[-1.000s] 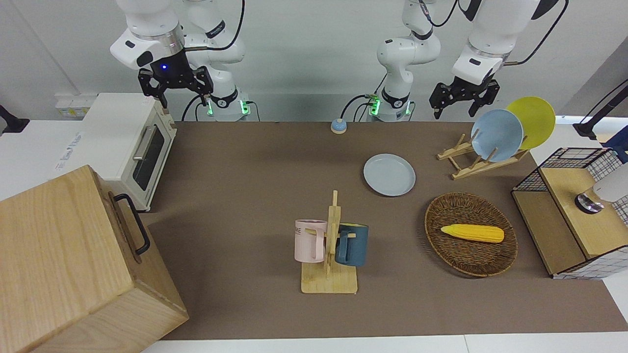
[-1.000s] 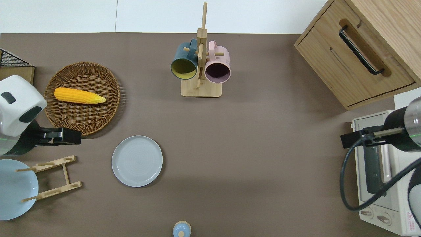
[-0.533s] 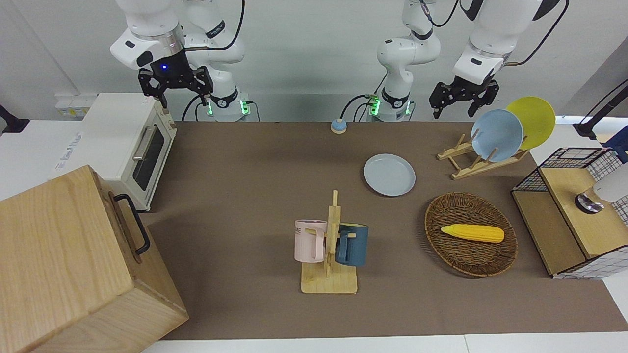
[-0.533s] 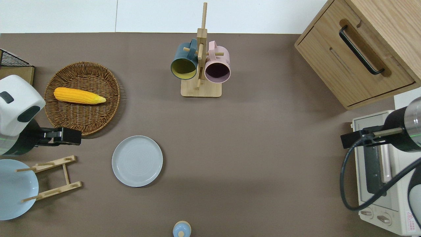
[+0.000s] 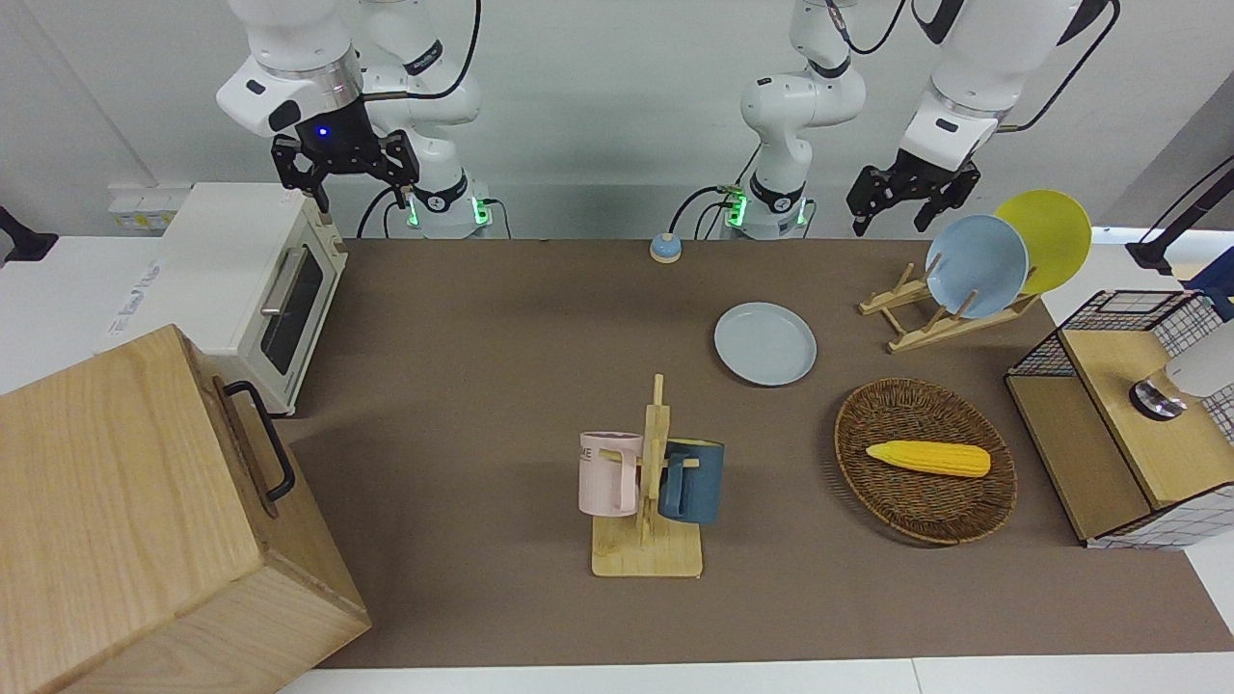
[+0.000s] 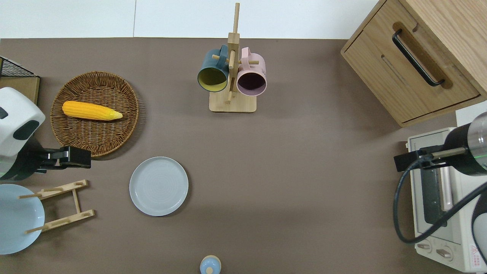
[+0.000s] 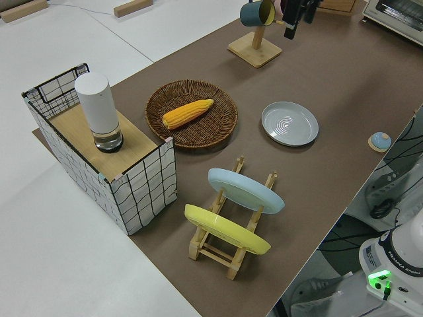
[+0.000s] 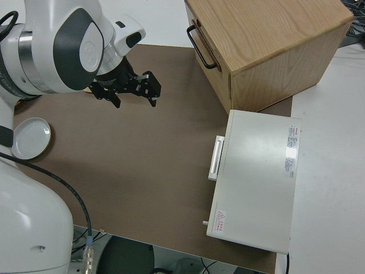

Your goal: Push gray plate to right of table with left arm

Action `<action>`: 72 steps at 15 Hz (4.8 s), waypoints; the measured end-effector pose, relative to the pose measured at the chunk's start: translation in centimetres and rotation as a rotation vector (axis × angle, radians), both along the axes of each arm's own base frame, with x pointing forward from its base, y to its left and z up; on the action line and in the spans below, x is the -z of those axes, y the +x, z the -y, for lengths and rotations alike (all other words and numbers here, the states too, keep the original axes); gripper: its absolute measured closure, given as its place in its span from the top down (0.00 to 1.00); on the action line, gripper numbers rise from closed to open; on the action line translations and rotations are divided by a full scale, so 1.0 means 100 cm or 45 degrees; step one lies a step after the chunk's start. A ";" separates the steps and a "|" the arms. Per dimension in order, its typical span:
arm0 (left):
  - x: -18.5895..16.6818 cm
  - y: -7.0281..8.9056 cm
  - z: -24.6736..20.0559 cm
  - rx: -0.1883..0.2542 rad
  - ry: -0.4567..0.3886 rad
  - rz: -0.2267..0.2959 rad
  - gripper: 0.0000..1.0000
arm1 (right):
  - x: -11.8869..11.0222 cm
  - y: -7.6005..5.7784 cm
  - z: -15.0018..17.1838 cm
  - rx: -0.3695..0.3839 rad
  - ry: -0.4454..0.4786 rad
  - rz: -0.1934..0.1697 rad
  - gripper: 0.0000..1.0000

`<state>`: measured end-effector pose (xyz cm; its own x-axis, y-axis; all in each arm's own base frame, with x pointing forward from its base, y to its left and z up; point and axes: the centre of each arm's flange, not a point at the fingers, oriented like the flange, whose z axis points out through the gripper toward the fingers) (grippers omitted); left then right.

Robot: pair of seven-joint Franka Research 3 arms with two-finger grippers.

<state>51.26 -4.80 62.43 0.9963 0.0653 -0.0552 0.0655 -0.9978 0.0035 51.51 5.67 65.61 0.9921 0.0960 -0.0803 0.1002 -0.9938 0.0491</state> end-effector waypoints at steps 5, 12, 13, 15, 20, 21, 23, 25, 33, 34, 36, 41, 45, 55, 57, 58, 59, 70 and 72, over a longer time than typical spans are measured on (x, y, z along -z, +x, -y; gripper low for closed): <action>0.058 0.001 -0.008 -0.025 0.001 -0.073 0.92 | 0.000 0.000 0.000 0.000 0.000 0.000 1.00; 0.157 -0.006 -0.009 -0.055 -0.026 -0.108 0.91 | 0.000 0.000 0.000 0.000 0.000 0.000 1.00; 0.164 -0.008 -0.009 -0.060 -0.028 -0.118 0.91 | 0.000 0.000 0.000 0.000 0.000 0.000 1.00; 0.177 -0.013 -0.009 -0.087 -0.036 -0.131 0.91 | 0.000 0.000 0.000 0.000 0.000 0.000 1.00; 0.226 -0.029 -0.010 -0.142 -0.073 -0.131 0.91 | 0.000 0.000 0.000 0.000 0.000 0.000 1.00; 0.234 -0.032 -0.010 -0.149 -0.078 -0.134 0.92 | 0.000 0.000 0.000 0.000 0.000 0.000 1.00; 0.244 -0.037 -0.010 -0.156 -0.079 -0.138 0.91 | 0.000 0.000 0.000 0.000 0.000 0.000 1.00; 0.253 -0.043 -0.011 -0.161 -0.076 -0.129 0.92 | 0.000 0.000 0.000 0.000 0.000 0.000 1.00; 0.301 -0.072 -0.013 -0.174 -0.063 -0.089 0.89 | 0.000 0.000 0.000 0.000 0.000 0.000 1.00; 0.304 -0.073 -0.013 -0.174 -0.062 -0.090 0.88 | 0.000 0.000 0.000 0.000 0.000 0.000 1.00; 0.308 -0.076 -0.012 -0.170 -0.060 -0.093 0.80 | 0.000 0.000 0.000 0.000 0.000 0.000 1.00; 0.317 -0.080 -0.008 -0.163 -0.059 -0.075 0.68 | 0.000 0.000 0.000 0.000 0.000 0.000 1.00; 0.319 -0.079 -0.007 -0.164 -0.063 -0.063 0.32 | 0.000 0.000 0.000 0.000 0.000 0.000 1.00; 0.316 -0.076 -0.004 -0.164 -0.075 -0.040 0.04 | 0.000 0.000 0.000 0.000 0.000 0.000 1.00; 0.316 -0.077 0.009 -0.155 -0.091 -0.039 0.04 | 0.000 0.000 0.000 0.000 0.000 0.000 1.00; 0.316 -0.078 0.021 -0.156 -0.100 -0.039 0.04 | 0.000 0.000 0.000 0.000 0.000 0.000 1.00; 0.315 -0.079 0.035 -0.162 -0.100 -0.038 0.04 | 0.000 0.000 0.000 0.000 0.000 0.000 1.00; 0.314 -0.098 0.165 -0.275 -0.172 -0.039 0.04 | 0.000 0.000 0.000 0.000 0.000 0.000 1.00; 0.316 -0.098 0.182 -0.287 -0.187 -0.040 0.04 | 0.000 0.000 0.000 0.000 0.000 0.000 1.00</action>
